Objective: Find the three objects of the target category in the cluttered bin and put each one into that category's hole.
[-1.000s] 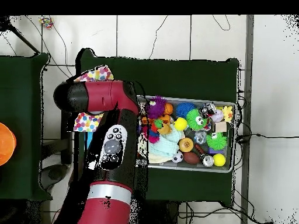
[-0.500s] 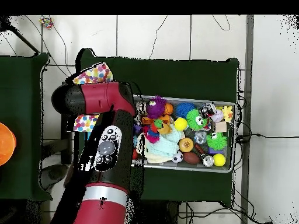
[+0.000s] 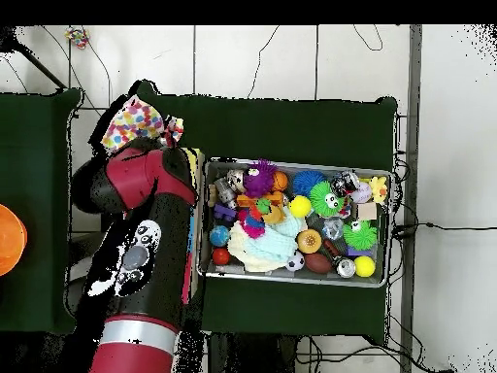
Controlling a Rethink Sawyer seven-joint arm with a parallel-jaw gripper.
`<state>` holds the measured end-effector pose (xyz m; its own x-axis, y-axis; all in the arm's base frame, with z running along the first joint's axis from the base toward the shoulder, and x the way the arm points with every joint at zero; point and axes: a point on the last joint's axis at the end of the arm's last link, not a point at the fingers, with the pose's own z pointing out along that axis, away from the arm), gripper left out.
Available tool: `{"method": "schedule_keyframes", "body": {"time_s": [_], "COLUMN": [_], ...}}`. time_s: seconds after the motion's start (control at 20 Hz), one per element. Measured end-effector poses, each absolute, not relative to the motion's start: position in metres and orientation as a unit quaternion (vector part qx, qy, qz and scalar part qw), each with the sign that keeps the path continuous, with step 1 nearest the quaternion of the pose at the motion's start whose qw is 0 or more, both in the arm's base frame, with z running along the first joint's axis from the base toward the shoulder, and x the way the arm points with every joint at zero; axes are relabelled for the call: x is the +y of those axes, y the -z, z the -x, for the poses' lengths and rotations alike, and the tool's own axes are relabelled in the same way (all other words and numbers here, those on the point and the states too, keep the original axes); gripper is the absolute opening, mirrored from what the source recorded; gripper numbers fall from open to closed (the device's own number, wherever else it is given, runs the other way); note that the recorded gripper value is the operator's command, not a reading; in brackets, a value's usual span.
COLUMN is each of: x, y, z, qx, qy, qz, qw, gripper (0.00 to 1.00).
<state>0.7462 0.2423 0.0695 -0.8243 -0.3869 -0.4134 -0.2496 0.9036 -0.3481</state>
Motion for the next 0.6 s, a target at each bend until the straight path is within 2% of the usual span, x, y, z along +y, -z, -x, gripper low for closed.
{"method": "schedule_keyframes", "body": {"time_s": [0.1,0.25,0.6], "x": [0.251,0.249,0.223], "y": [-0.063,-0.054,-0.057], "z": [-0.737,-0.726,-0.729], "qx": [0.940,0.942,0.953], "qy": [0.135,0.131,0.106], "qz": [0.178,0.177,0.141], "qw": [0.258,0.254,0.246], "gripper": [0.00,0.00,0.00]}}
